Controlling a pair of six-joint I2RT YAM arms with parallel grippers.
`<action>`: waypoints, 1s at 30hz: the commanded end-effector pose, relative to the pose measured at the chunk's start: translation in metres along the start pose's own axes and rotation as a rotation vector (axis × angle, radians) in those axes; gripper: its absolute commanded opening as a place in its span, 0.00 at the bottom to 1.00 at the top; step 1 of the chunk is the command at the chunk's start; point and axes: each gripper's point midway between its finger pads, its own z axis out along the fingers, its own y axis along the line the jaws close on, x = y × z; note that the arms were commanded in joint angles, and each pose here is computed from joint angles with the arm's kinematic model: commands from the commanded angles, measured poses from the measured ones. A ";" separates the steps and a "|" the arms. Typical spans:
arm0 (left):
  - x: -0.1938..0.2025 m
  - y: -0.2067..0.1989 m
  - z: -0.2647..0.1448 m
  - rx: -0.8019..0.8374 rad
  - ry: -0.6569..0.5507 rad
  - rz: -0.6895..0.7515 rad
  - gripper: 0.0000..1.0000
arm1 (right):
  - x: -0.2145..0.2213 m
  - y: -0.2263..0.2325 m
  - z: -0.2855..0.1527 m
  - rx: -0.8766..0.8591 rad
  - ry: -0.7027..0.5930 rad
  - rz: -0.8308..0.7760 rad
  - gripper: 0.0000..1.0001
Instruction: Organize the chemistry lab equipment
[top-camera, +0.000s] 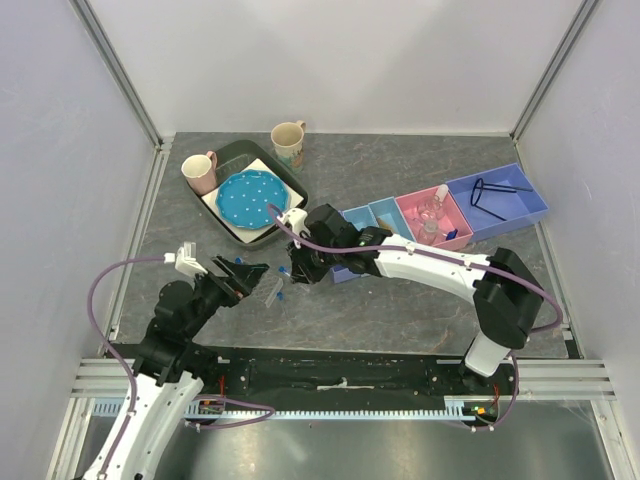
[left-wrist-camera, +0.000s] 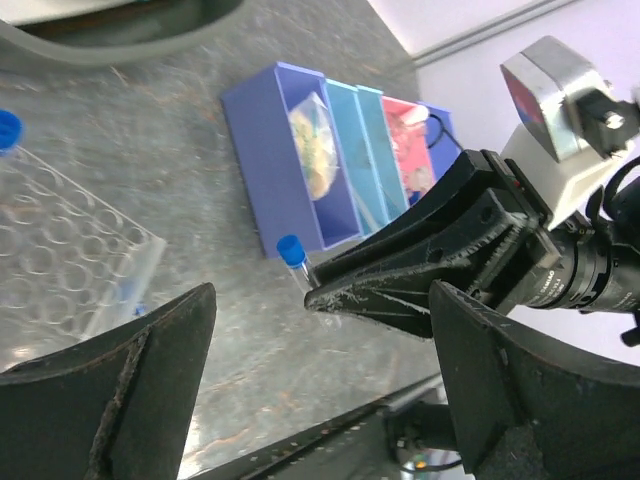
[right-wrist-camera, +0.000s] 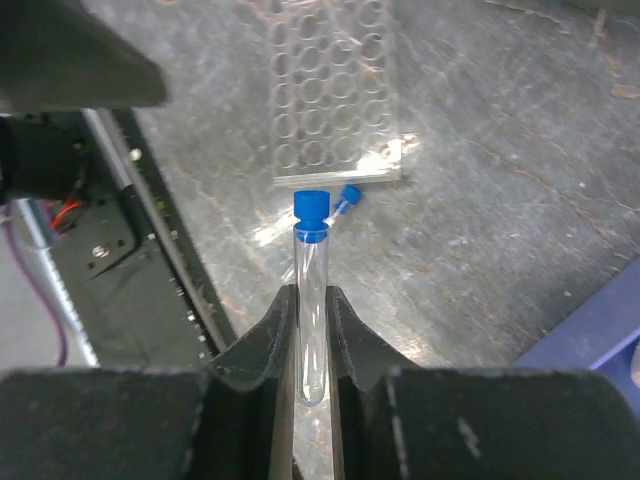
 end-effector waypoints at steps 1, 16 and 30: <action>0.002 -0.044 0.004 0.220 0.035 -0.233 0.89 | -0.007 0.034 -0.018 -0.192 -0.022 -0.052 0.14; 0.042 -0.025 0.025 0.179 0.228 -0.365 0.52 | -0.013 0.057 -0.030 -0.325 -0.025 -0.068 0.13; 0.060 -0.017 0.019 0.154 0.312 -0.326 0.42 | -0.012 0.052 -0.028 -0.305 -0.028 -0.083 0.13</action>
